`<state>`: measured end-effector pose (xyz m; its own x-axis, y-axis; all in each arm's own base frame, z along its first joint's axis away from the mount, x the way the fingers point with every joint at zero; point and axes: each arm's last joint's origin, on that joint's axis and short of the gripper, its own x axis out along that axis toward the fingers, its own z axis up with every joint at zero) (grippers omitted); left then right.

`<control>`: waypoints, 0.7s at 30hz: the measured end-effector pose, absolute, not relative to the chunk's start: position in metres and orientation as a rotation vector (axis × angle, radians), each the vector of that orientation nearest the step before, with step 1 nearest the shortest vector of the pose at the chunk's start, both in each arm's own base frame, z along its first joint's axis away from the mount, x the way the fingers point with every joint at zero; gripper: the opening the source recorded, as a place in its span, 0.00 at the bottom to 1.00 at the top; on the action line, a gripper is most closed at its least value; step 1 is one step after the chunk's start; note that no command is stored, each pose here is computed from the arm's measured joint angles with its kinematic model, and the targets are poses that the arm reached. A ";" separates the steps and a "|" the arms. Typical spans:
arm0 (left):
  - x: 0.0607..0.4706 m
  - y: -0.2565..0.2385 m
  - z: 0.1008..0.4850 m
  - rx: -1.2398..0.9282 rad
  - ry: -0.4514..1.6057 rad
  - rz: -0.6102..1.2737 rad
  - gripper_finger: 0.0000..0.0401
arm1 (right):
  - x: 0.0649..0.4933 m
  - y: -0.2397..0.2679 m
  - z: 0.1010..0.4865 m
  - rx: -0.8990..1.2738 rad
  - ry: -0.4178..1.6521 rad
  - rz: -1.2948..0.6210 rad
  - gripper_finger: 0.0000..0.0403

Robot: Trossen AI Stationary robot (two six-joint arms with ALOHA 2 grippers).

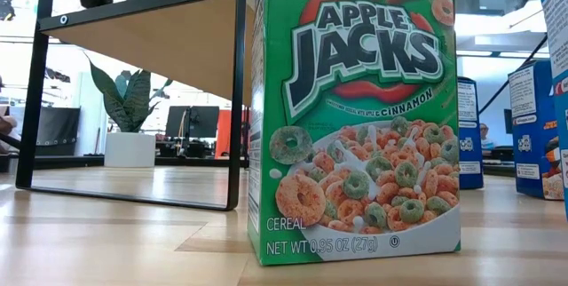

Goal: Stack cereal on shelf
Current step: Put the top green cereal box on the shelf aligned with the other green cereal box

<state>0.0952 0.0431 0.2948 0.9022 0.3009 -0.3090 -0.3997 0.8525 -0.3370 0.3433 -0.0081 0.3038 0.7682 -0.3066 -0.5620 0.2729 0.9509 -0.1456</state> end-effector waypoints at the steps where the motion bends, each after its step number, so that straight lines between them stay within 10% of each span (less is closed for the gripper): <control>1: 0.095 0.043 0.295 -0.405 0.248 0.372 0.51 | 0.343 -0.008 0.304 -0.056 0.622 -0.315 0.19; 21: 0.099 0.044 0.316 -0.523 0.017 0.324 0.51 | 0.284 -0.008 0.372 -0.024 0.425 -0.254 0.24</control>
<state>0.0992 0.0444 0.3155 0.9490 0.2998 -0.0976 -0.3082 0.8168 -0.4877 0.2837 -0.0084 0.3722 0.8797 -0.2492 -0.4051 0.2392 0.9680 -0.0761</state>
